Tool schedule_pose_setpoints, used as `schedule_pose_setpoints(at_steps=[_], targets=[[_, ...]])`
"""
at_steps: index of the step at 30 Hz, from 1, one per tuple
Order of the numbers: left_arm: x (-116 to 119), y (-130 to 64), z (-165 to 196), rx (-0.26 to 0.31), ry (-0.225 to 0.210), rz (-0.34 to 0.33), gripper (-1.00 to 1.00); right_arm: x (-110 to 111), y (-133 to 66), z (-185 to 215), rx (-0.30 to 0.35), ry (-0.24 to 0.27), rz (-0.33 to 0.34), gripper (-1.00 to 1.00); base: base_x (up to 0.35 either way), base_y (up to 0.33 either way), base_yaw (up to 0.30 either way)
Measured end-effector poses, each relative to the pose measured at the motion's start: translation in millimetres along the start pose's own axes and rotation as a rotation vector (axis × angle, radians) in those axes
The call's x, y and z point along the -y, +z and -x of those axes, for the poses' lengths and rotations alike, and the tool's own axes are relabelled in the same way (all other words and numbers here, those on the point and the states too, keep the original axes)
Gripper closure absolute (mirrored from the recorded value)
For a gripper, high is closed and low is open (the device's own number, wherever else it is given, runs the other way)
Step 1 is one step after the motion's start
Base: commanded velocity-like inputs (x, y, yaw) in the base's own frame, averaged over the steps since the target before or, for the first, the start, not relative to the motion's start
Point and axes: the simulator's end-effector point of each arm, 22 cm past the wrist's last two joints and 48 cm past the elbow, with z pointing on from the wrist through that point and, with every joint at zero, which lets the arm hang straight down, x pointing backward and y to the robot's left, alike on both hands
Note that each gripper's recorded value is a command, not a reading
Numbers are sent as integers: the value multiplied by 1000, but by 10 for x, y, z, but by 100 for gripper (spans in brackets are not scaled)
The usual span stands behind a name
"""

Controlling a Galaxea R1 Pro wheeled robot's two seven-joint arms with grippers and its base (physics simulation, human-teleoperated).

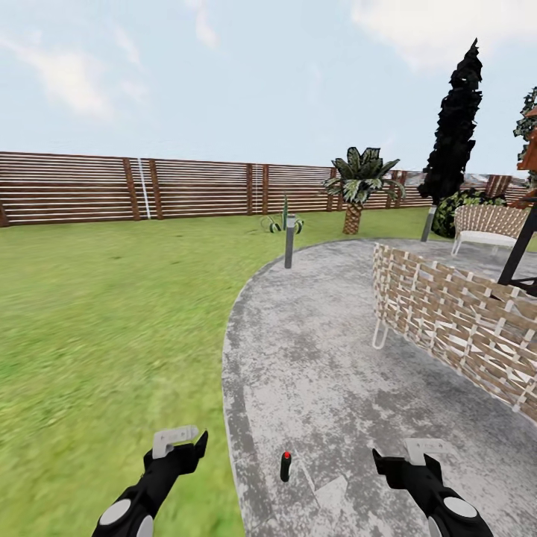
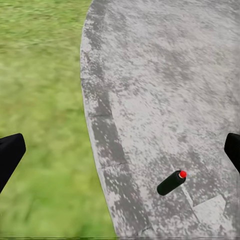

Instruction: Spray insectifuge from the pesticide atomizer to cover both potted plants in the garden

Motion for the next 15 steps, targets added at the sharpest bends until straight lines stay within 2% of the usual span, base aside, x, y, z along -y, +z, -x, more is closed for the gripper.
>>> schedule_pose_setpoints(at_steps=[3, 5, 9, 11, 14, 15], targets=[[-42, 49, -226, -32, -2, 8, -100, 0, 2, -5, -1, 0, 0, -100, 0, -3, 0], [-63, 73, -273, -14, -2, 13, -100, -1, 2, -7, -2, 0, 0, -100, 0, -1, 0], [-43, 120, -180, 68, -12, 23, -100, 11, 3, -10, -2, 2, -1, -100, 0, 0, 0], [-13, 274, -5, 98, -21, 40, -100, 16, 2, -14, -5, 6, -1, -100, 0, 0, 0], [12, 547, 120, 95, -26, 65, -100, 18, -2, -98, -45, 8, 0, -100, 0, 0, 0], [70, 716, 105, 73, -29, 69, -100, 19, -14, -236, -108, 8, 0, -100, 0, 0, 0]])
